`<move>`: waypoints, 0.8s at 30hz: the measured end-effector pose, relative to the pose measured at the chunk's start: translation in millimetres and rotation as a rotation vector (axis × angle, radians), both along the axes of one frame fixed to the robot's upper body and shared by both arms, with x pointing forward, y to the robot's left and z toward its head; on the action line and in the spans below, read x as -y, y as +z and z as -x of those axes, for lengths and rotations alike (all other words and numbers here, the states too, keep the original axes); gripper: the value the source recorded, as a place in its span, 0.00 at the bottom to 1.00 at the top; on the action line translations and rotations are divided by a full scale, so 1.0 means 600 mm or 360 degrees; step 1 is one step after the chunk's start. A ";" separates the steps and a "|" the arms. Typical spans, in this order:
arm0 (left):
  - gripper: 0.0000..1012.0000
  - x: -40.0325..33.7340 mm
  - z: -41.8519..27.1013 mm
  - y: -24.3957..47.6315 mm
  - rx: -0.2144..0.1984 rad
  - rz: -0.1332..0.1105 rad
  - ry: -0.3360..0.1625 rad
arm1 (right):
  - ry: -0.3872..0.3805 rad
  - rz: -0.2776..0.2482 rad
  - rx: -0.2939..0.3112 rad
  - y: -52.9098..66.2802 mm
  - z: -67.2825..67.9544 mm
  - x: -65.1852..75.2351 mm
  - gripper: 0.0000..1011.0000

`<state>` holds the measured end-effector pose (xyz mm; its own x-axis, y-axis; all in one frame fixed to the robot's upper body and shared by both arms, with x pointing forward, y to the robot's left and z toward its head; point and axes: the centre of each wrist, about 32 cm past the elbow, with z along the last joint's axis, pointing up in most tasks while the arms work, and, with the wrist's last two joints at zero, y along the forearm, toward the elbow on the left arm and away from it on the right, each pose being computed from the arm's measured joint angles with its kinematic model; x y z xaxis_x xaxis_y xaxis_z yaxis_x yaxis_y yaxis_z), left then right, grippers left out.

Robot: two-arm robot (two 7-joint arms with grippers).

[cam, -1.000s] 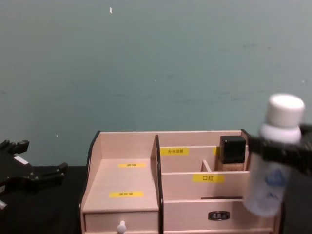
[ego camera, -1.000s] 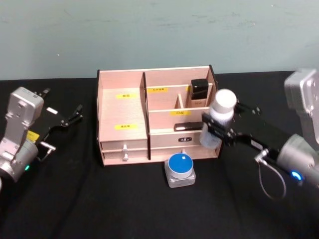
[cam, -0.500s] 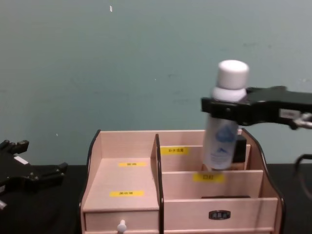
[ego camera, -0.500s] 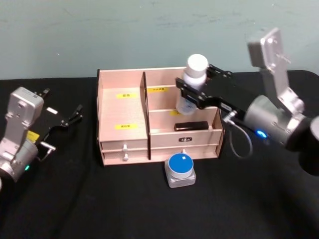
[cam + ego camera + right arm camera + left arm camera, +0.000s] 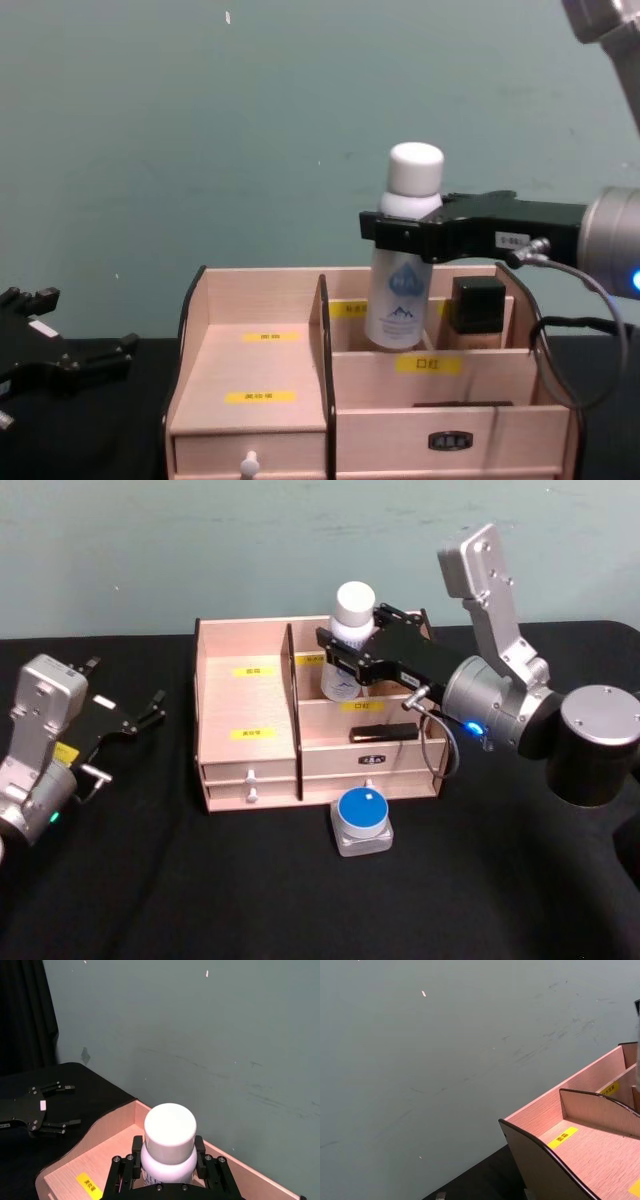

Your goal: Pick up the facial cleanser and watermelon frost from the table and place them into the tiered storage box.

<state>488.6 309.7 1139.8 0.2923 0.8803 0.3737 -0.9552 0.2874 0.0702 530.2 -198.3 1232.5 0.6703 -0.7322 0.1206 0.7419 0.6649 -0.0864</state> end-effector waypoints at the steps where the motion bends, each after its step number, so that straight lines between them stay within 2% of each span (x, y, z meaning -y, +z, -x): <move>1: 1.00 0.000 0.000 0.000 0.0000 0.0000 0.0000 | 0.0001 0.0000 0.0001 -0.001 -0.002 -0.002 0.59; 13: 1.00 0.000 0.000 0.000 0.0000 0.0000 0.0000 | 0.0001 0.0007 0.0015 -0.006 -0.021 -0.010 0.59; 24: 1.00 0.000 0.000 0.000 0.0000 0.0000 0.0000 | -0.0020 0.0009 -0.0009 -0.021 -0.031 -0.007 0.60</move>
<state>488.6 309.7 1139.8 0.2923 0.8803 0.3737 -0.9553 0.2873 0.0703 548.5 -194.0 1220.1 0.6619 -0.7398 0.1210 0.7496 0.6551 -0.0947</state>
